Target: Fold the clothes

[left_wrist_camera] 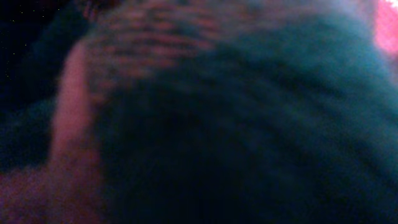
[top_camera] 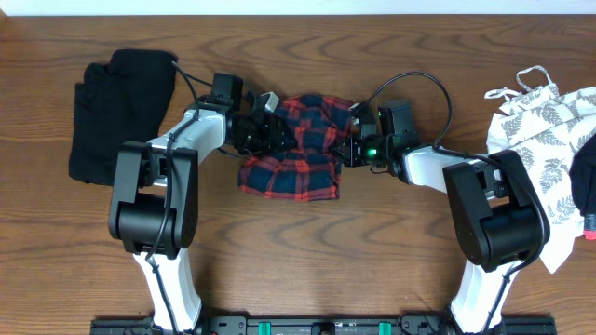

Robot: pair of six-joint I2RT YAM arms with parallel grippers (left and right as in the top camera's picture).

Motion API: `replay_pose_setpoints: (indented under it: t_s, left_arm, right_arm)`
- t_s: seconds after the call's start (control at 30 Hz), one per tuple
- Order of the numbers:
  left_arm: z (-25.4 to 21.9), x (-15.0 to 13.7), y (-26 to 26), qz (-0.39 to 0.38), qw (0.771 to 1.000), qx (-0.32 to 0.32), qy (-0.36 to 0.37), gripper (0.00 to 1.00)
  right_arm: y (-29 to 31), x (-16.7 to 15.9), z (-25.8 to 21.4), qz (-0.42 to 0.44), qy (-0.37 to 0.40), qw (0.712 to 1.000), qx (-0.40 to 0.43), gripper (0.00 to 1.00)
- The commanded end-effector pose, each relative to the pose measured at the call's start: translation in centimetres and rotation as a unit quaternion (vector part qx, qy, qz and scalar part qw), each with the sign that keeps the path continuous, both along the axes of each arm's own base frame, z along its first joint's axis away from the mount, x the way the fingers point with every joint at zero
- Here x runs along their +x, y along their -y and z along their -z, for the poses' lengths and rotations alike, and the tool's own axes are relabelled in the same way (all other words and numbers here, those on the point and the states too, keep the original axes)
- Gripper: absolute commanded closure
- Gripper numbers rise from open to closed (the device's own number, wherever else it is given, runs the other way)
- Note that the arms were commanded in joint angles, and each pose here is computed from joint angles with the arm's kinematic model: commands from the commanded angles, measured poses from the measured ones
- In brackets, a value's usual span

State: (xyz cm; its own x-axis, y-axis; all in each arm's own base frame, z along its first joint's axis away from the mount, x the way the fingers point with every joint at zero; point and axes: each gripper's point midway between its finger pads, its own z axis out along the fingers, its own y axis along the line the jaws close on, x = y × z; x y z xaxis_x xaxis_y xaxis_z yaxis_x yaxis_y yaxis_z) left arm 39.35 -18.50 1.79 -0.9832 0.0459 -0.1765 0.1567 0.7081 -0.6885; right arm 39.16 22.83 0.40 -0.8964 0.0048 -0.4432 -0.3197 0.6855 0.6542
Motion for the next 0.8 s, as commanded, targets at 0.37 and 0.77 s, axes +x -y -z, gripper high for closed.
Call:
replay_pose_setpoints:
  t_s: [0.37,0.77]
  left_arm:
    - [-0.7,1.1,-1.9,-0.020,1.000,0.000,0.017,0.94]
    - [-9.9,5.1,-7.5,-0.098,0.978,0.085,0.163,0.94]
  right_arm:
    - [-1.6,-1.6,0.1,-0.032,-0.024,0.999,0.024,0.92]
    - [0.0,0.0,-5.4,-0.027,0.027,0.997,0.065,0.89]
